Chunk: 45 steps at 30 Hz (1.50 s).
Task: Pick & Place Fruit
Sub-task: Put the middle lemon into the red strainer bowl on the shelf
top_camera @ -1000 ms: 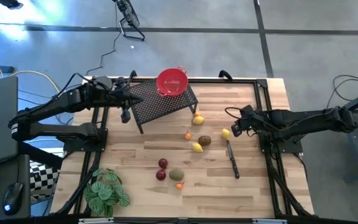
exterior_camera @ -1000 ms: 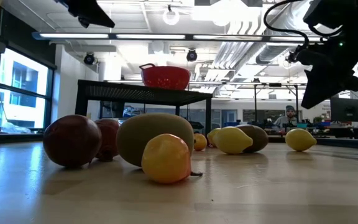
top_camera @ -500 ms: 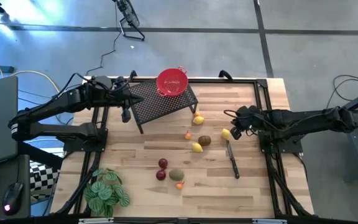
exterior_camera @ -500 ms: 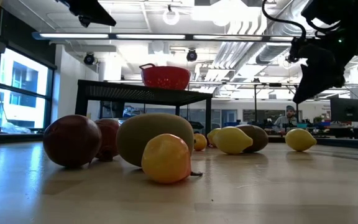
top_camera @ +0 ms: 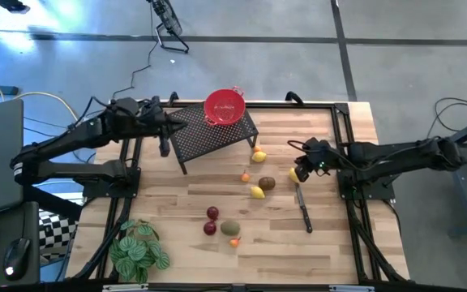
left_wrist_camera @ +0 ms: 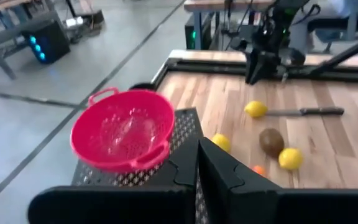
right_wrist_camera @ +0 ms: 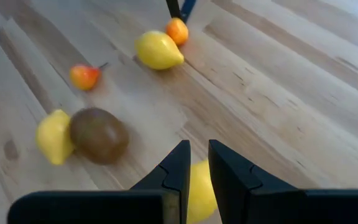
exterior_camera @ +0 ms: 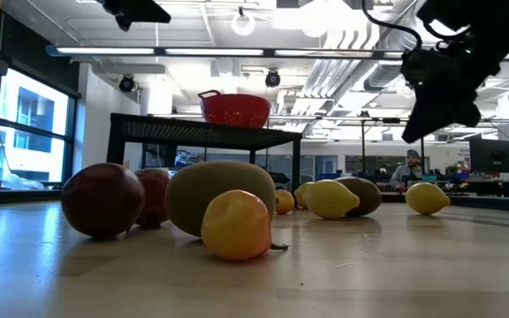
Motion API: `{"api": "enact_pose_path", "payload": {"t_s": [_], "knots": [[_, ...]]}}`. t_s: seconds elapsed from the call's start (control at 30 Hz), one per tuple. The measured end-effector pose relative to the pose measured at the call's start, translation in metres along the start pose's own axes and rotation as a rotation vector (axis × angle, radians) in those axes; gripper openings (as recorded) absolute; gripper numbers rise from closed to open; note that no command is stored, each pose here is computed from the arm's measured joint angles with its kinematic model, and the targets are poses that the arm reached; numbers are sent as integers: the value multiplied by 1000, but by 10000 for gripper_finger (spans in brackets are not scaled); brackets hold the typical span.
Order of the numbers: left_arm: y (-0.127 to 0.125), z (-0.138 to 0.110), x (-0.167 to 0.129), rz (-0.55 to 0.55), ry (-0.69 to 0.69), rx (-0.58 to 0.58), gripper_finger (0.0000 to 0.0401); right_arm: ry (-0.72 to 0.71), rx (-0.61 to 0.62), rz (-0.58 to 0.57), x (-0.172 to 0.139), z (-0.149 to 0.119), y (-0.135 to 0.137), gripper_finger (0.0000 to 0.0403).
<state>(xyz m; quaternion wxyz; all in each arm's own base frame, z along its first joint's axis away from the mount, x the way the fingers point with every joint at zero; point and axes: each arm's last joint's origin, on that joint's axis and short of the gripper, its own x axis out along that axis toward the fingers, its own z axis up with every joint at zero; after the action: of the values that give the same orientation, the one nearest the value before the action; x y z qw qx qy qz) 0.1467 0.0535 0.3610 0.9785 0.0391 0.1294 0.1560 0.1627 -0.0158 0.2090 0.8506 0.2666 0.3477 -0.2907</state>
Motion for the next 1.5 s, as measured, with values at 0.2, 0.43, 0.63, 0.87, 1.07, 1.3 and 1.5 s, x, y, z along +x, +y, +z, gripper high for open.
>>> {"api": "enact_pose_path", "payload": {"t_s": [0.2,0.43,0.63,0.87,1.07,1.3,1.5], "knots": [[-4,-22,17,-38,-40,-3,9,48,-9,-27,-5,19,15,22],[-4,-25,18,-35,-39,-27,9,151,-12,-9,-1,26,27,9],[-4,-21,7,-30,-81,-25,9,224,7,-135,14,19,25,4],[-4,-17,-11,-25,-147,-49,9,302,56,-199,25,13,24,4],[-3,-16,-15,-23,-163,-49,9,310,28,-195,25,12,23,4],[-4,-17,-15,-24,-151,-50,9,326,25,-182,25,12,24,63],[-4,-18,-15,-24,-145,-51,9,307,64,-204,25,12,23,161]]}}
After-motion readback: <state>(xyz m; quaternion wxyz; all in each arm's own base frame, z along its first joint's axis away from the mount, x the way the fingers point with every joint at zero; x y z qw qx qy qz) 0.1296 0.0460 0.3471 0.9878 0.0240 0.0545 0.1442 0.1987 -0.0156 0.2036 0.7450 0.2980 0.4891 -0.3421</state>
